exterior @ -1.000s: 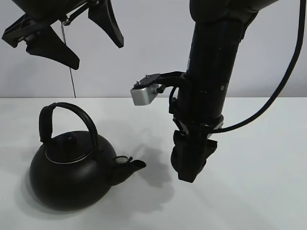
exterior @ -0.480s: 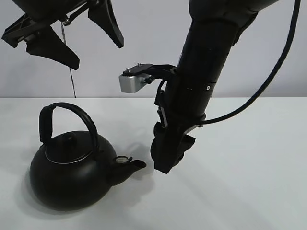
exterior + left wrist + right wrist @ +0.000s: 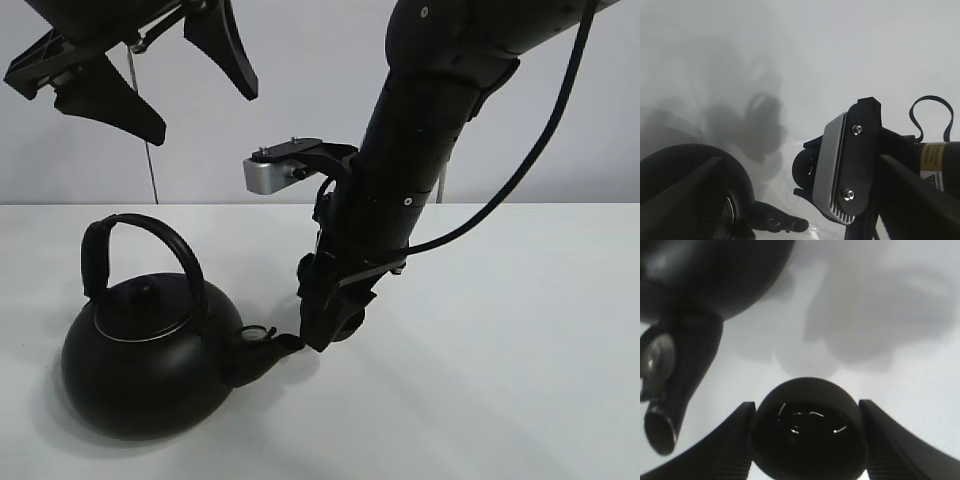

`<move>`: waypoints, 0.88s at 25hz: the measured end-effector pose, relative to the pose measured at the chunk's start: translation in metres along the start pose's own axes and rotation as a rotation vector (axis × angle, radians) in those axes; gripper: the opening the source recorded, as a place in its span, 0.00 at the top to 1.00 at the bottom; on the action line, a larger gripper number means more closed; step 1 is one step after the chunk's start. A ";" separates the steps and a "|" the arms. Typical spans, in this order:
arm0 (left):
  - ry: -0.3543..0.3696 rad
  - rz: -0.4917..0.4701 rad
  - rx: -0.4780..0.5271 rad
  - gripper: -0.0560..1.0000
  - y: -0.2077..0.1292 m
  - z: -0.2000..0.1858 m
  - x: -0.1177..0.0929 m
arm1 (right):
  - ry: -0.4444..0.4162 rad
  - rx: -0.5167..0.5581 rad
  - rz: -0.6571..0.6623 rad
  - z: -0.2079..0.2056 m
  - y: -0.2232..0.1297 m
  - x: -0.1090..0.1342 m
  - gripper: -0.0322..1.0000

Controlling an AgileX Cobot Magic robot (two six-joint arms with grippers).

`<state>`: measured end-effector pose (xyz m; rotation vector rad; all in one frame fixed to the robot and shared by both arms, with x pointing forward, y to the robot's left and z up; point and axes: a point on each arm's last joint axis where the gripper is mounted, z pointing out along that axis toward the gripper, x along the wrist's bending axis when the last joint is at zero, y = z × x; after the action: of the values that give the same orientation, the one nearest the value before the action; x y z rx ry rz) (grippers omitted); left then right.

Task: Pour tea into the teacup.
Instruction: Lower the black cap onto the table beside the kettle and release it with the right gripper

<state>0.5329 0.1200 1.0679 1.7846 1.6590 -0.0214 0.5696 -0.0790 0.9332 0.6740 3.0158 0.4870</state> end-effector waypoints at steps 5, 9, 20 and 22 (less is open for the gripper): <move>0.000 0.000 0.000 0.40 0.000 0.000 0.000 | -0.006 -0.022 0.066 0.003 0.002 -0.001 0.58; 0.000 0.000 0.000 0.40 0.000 0.000 0.000 | 0.017 -0.044 0.134 0.014 0.003 -0.002 0.58; 0.000 0.000 0.000 0.40 0.000 0.000 0.000 | 0.008 -0.089 0.239 0.035 0.005 -0.008 0.58; 0.000 0.000 0.000 0.40 0.000 0.000 0.000 | 0.012 -0.082 0.246 0.039 0.004 -0.008 0.58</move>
<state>0.5329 0.1200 1.0679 1.7846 1.6590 -0.0214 0.5816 -0.0673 0.8970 1.0458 2.9181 0.6187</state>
